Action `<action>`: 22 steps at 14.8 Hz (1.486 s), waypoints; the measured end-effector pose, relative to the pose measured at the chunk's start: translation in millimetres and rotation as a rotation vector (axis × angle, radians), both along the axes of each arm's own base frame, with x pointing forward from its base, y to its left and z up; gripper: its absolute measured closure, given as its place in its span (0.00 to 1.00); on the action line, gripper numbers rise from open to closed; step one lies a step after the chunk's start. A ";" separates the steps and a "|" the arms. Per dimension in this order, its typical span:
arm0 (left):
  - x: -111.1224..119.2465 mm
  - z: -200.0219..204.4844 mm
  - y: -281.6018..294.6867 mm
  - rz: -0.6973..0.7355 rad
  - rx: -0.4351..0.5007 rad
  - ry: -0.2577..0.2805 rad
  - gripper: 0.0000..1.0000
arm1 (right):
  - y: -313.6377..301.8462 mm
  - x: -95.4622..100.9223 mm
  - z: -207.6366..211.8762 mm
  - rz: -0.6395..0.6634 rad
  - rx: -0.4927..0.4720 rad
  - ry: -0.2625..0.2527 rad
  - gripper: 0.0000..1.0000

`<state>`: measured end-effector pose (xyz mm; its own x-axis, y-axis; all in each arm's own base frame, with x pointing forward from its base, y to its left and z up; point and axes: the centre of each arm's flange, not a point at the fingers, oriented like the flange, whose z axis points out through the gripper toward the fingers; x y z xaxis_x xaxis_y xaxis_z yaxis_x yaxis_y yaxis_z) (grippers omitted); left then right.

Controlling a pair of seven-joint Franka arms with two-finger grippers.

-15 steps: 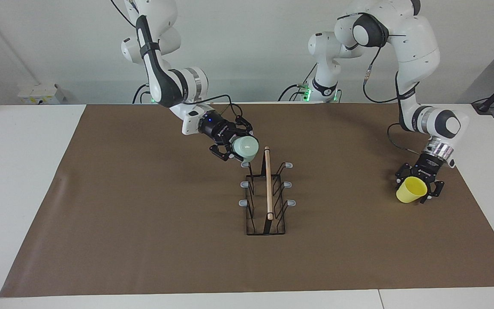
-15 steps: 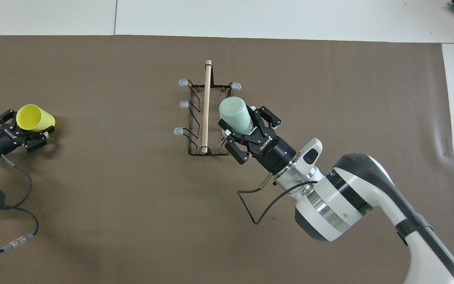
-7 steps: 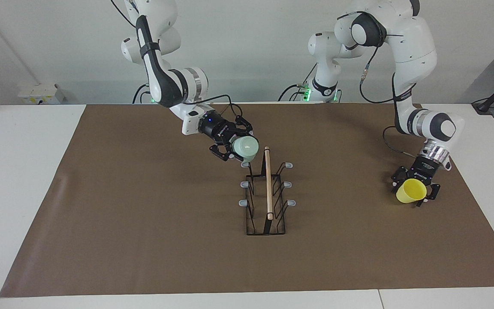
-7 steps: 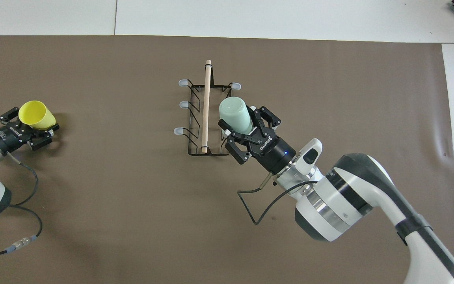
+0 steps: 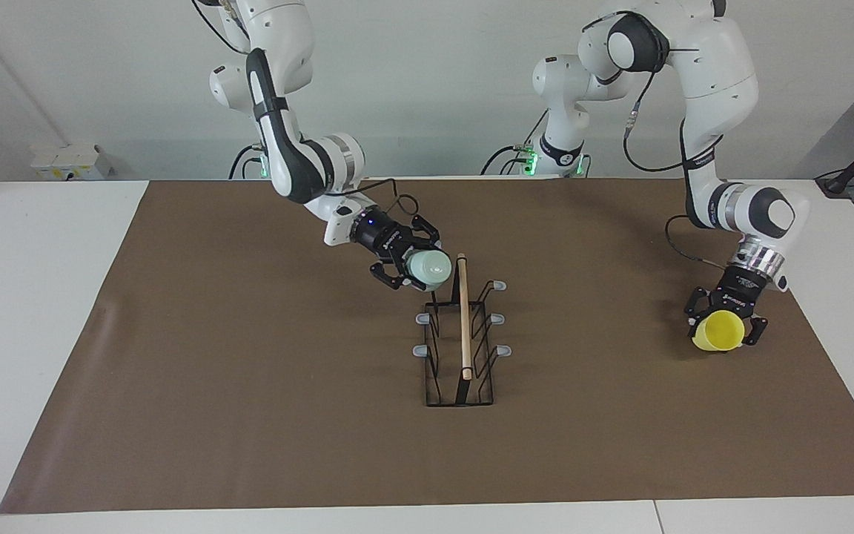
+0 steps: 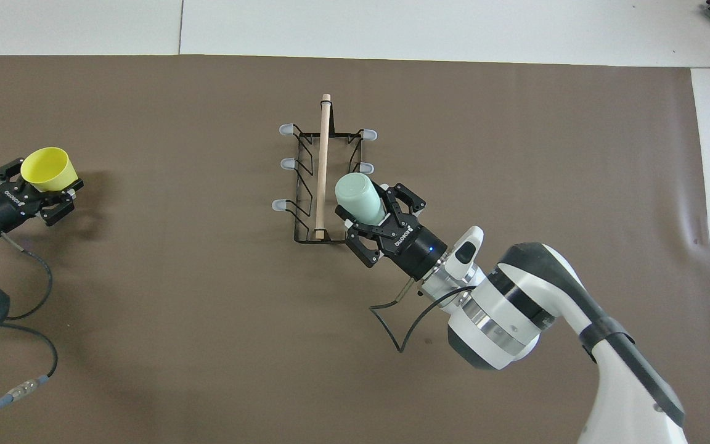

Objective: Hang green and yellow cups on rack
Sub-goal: 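Hang the green cup on a rack peg while the left gripper grasps the yellow cup, then open and withdraw the right gripper while the left gripper lifts the yellow cup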

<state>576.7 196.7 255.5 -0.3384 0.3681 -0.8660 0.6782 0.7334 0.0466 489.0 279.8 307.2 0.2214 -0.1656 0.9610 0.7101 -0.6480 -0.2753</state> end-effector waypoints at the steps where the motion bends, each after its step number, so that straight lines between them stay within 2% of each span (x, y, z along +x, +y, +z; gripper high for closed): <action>1: 1.1 4.8 0.0 0.000 0.000 -0.009 0.33 | 0.1 0.9 -7.1 0.001 -0.006 0.003 0.30; 4: 5.0 20.7 0.9 -0.008 0.007 -0.036 0.33 | 0.4 2.8 -5.9 0.000 -0.004 -0.001 0.30; 8: 10.2 49.2 8.1 -0.067 0.076 -0.056 0.33 | 0.4 4.5 -2.9 0.001 -0.005 -0.009 0.30; 11: 13.1 75.2 11.5 -0.140 0.168 -0.060 0.33 | -0.8 3.9 -4.4 -0.003 -0.015 0.000 0.30; 13: 15.2 99.6 10.9 -0.200 0.266 -0.062 0.33 | -2.5 2.5 -7.2 -0.009 -0.034 0.017 0.30; 14: 16.4 113.2 6.2 -0.234 0.302 -0.066 0.33 | -2.3 2.0 -7.6 -0.009 -0.036 0.019 0.24; 16: 17.4 138.8 -6.9 -0.293 0.367 -0.069 0.33 | -2.0 1.9 -7.5 -0.008 -0.036 0.019 0.02; 19: 19.3 173.3 -33.0 -0.384 0.480 -0.063 0.33 | -1.7 2.4 -6.6 -0.008 -0.035 0.017 0.00; 22: 23.4 194.8 -73.3 -0.493 0.605 -0.011 0.33 | -9.7 6.4 3.4 -0.025 -0.096 0.031 0.00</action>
